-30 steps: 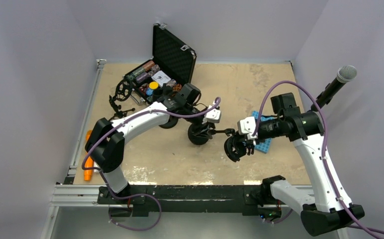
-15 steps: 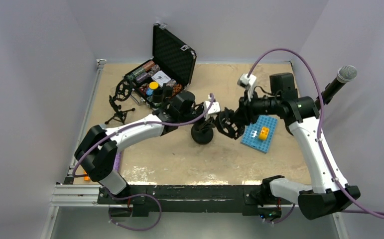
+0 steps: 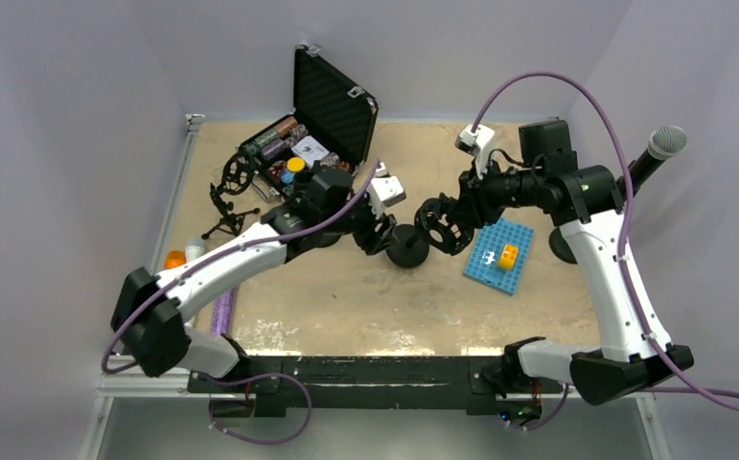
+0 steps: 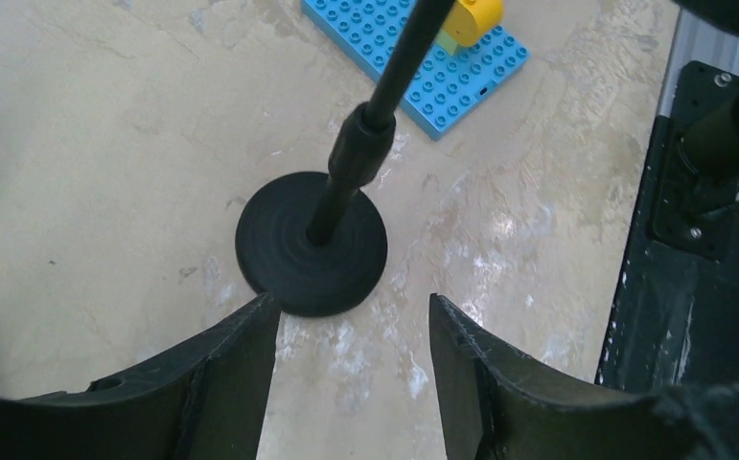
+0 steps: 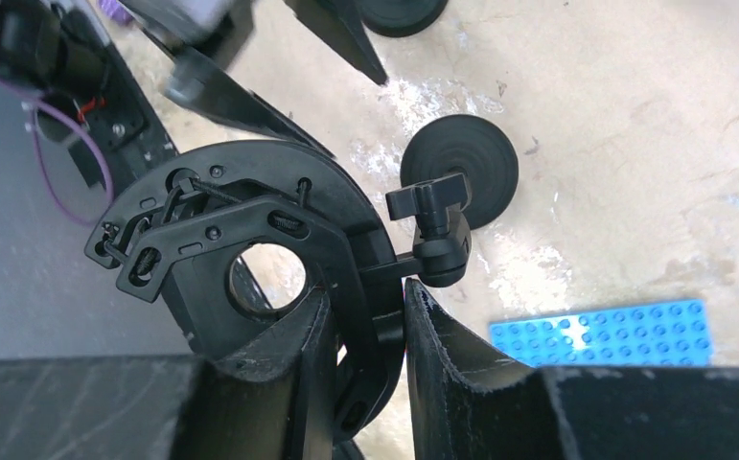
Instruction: Remove the microphone from the stand
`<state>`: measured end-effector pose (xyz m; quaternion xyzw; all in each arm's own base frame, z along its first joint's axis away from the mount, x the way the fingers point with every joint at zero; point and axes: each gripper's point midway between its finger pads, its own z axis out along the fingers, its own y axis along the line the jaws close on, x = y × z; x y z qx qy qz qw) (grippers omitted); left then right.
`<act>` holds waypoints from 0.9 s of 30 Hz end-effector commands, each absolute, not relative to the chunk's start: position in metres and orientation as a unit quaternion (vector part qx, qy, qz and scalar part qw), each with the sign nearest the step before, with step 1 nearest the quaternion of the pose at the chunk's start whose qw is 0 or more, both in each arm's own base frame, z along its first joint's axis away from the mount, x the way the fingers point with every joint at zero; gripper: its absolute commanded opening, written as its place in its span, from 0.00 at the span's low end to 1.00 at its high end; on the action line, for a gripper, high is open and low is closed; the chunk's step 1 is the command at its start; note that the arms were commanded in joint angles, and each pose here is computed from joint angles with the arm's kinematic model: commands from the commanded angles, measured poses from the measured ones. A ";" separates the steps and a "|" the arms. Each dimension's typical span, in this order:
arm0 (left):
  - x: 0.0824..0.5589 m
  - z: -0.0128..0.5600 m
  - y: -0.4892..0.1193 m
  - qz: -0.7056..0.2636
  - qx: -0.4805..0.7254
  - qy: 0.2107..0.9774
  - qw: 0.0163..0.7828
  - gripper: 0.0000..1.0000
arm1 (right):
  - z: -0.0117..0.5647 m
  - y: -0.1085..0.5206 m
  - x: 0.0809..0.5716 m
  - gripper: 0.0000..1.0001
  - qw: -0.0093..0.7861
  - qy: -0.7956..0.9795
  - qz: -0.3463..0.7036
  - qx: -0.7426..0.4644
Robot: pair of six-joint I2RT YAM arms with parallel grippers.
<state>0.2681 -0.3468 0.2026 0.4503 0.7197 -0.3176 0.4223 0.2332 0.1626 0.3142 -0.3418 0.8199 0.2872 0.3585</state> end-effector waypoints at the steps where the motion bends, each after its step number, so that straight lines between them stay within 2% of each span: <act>1: 0.233 0.230 -0.309 -0.313 0.488 0.696 0.423 0.62 | 0.345 0.163 0.219 0.00 0.397 0.740 0.267 -0.474; 4: 0.225 0.251 -0.297 -0.306 0.495 0.681 0.445 0.62 | 0.341 0.162 0.221 0.00 0.385 0.741 0.257 -0.485; 11: 0.217 0.317 -0.291 -0.319 0.484 0.647 0.496 0.61 | 0.298 0.164 0.213 0.00 0.294 0.760 0.247 -0.525; 21: 0.214 0.380 -0.255 -0.271 0.491 0.596 0.574 0.60 | 0.261 0.175 0.244 0.00 0.234 0.805 0.204 -0.505; 27: 0.186 0.410 -0.229 -0.250 0.510 0.549 0.613 0.60 | 0.221 0.176 0.255 0.00 0.156 0.829 0.183 -0.504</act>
